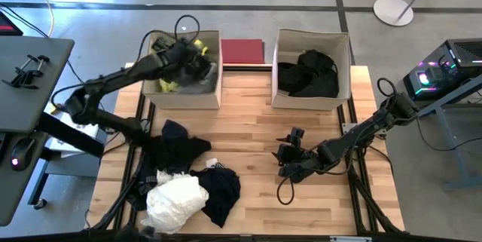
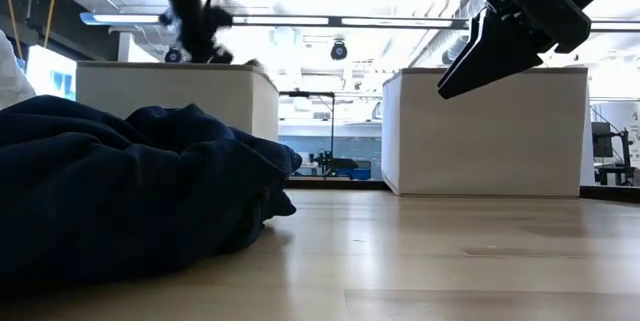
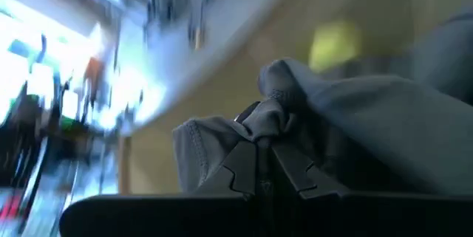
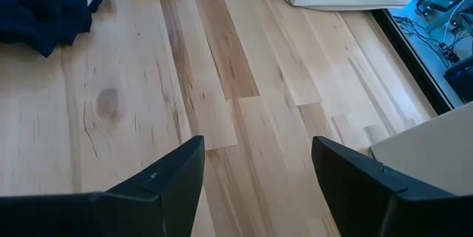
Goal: Sort clothes
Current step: Put the grey boxers into the left brown laundry organizer
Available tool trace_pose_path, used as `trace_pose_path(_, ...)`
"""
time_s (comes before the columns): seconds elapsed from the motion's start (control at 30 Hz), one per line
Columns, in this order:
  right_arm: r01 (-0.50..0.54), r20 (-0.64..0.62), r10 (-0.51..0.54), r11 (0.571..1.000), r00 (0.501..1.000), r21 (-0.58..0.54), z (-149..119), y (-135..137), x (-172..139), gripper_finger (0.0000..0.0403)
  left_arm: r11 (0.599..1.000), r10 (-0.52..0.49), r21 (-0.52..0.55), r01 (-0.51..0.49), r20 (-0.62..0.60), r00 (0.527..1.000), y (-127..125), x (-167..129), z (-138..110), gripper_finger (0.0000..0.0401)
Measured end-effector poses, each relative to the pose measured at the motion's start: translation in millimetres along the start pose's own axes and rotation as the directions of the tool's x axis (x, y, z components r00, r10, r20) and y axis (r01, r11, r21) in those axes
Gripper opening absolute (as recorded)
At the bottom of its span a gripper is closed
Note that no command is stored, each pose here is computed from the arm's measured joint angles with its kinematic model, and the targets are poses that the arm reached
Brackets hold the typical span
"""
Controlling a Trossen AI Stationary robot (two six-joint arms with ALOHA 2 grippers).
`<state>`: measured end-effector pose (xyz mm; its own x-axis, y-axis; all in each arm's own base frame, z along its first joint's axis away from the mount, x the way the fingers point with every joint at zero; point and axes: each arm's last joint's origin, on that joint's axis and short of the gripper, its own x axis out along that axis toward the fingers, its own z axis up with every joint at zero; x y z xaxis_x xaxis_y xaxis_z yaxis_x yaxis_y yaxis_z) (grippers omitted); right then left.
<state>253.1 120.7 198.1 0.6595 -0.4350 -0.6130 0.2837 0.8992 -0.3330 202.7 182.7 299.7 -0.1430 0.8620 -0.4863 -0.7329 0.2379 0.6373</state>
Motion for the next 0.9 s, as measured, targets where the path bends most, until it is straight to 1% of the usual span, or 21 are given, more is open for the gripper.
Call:
trace_pose_path(0.1,0.000,0.000,0.000,1.000,1.000,0.000,0,0,0,0.0238,0.999,-0.039,0.017,0.043,-0.187,0.982,-6,31,-15,0.0001)
trace_pose_path(0.2,0.000,0.000,0.000,1.000,1.000,-0.002,0,0,0,0.0238,0.997,-0.052,0.033,0.066,-0.315,0.948,-20,59,-28,0.0001)
trace_pose_path(0.33,0.000,0.000,0.000,1.000,1.000,-0.003,0,0,0,0.0238,0.995,-0.021,0.081,0.059,-0.410,0.912,-42,88,-43,0.0001)
trace_pose_path(0.43,0.000,0.000,0.000,1.000,1.000,-0.004,0,0,0,0.0238,0.995,0.000,0.092,0.045,-0.437,0.900,-54,99,-47,0.0005)
trace_pose_path(0.53,0.000,0.000,0.000,1.000,1.000,-0.004,0,0,0,0.0238,0.995,0.006,0.090,0.037,-0.435,0.900,-53,99,-47,0.0025)
trace_pose_path(0.6,0.000,0.000,0.000,1.000,1.000,-0.004,0,0,0,0.0238,0.996,-0.011,0.077,0.048,-0.430,0.903,-47,93,-43,0.0044)
trace_pose_path(0.73,0.000,0.001,0.000,1.000,1.000,-0.003,0,0,0,0.0238,0.997,-0.071,-0.011,0.072,-0.374,0.925,-21,69,-25,0.0087)
trace_pose_path(0.9,-0.001,0.002,0.001,1.000,1.000,0.002,0,0,0,0.0238,0.987,-0.102,-0.144,0.067,-0.249,0.963,15,29,-6,0.0126)
